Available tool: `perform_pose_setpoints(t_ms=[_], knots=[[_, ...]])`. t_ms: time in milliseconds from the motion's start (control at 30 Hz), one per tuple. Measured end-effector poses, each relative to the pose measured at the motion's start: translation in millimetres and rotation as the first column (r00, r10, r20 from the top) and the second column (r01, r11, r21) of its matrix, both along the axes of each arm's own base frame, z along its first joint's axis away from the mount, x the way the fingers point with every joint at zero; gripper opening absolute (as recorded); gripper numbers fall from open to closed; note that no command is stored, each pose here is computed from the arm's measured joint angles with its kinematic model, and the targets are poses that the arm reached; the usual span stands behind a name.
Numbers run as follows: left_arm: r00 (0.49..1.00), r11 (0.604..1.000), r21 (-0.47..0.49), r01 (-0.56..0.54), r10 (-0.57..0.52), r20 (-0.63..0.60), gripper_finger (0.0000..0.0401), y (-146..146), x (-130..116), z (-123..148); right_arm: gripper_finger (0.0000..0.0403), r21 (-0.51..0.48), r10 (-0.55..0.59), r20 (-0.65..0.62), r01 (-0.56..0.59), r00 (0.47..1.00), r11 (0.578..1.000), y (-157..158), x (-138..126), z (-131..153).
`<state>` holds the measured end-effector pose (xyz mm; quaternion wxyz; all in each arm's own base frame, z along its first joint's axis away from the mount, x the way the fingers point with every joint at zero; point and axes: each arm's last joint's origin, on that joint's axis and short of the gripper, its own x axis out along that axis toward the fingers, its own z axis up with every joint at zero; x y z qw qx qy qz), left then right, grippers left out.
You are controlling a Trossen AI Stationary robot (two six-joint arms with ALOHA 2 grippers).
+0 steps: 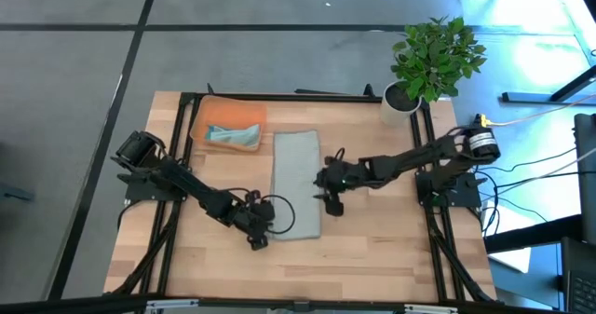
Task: Roll microfiber towels into tight, uniform cylinder then place into a basket
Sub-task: Fold the gray microfiber cloth
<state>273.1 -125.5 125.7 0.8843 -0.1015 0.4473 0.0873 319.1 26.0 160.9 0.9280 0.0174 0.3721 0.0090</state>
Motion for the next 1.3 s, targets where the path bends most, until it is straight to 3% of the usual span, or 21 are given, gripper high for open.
perform_pose_setpoints(t_ms=[133,300,467,700,933,1133,1300], knots=[[0.999,1.000,0.003,0.026,-0.026,0.023,0.0066,-5,2,9,0.0218,-0.033,0.191,0.000,-0.191,0.982,0.981,26,-6,6],[0.996,0.998,-0.003,0.059,-0.059,0.067,0.0066,-12,0,24,0.0218,-0.052,0.303,-0.010,-0.303,0.953,0.952,57,-12,3],[0.991,0.997,0.034,0.070,-0.074,0.111,0.0066,-16,-5,35,0.0218,-0.124,0.430,-0.052,-0.433,0.901,0.893,82,-17,-10],[0.989,0.996,0.034,0.086,-0.090,0.118,0.0066,-20,-8,36,0.0218,-0.313,0.387,-0.089,-0.394,0.918,0.864,92,-13,-31],[0.989,0.996,0.034,0.086,-0.090,0.118,0.0066,-20,-8,36,0.0218,-0.274,0.418,-0.115,-0.434,0.901,0.858,93,-13,-40],[0.989,0.996,0.034,0.086,-0.089,0.119,0.0066,-20,-8,36,0.0218,-0.238,0.369,-0.076,-0.376,0.926,0.895,94,-11,-39],[0.989,0.996,0.034,0.086,-0.089,0.119,0.0066,-20,-8,36,0.0218,-0.235,0.367,-0.072,-0.373,0.927,0.897,94,-10,-38]])
